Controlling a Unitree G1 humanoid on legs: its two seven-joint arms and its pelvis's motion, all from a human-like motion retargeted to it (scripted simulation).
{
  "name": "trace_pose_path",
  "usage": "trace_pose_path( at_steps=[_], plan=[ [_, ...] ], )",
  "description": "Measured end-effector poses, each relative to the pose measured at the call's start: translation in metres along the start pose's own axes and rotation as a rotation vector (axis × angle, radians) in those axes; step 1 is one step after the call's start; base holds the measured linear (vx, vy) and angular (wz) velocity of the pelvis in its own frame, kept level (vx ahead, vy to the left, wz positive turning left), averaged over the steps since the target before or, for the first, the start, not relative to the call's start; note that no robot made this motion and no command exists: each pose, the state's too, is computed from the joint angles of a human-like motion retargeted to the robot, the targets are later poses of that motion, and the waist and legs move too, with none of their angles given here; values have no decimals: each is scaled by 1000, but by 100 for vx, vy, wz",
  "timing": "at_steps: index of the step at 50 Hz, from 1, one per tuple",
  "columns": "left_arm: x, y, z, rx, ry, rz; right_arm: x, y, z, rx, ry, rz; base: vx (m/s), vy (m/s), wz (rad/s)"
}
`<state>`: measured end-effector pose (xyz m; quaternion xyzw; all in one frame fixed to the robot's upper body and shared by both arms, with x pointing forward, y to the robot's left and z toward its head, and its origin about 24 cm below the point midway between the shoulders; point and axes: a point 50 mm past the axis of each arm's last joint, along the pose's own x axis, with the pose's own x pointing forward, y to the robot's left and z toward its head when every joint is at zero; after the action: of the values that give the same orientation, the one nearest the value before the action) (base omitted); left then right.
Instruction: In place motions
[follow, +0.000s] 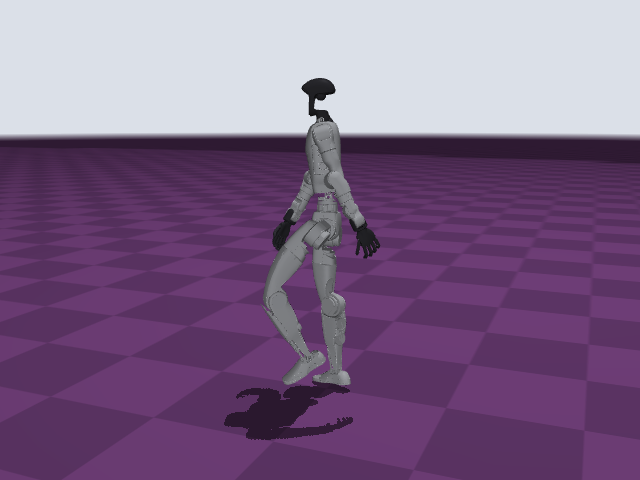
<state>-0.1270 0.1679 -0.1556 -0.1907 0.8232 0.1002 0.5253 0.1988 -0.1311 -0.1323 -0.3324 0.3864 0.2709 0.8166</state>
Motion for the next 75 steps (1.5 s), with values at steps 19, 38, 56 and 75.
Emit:
trace_pose_path(
  at_steps=[19,38,56,75],
  plan=[
    [-90,-99,212,462,-742,-184,-150,86,-235,416,991,29,-1,11,27],
    [-15,-25,84,361,-261,8,-57,66,-139,428,548,71,3,-5,-14],
    [-8,7,35,249,-87,152,-34,61,-90,180,219,99,7,4,1],
    [-129,-113,245,773,-977,-44,-214,144,-260,822,1235,-93,-9,5,-4]
  ],
)
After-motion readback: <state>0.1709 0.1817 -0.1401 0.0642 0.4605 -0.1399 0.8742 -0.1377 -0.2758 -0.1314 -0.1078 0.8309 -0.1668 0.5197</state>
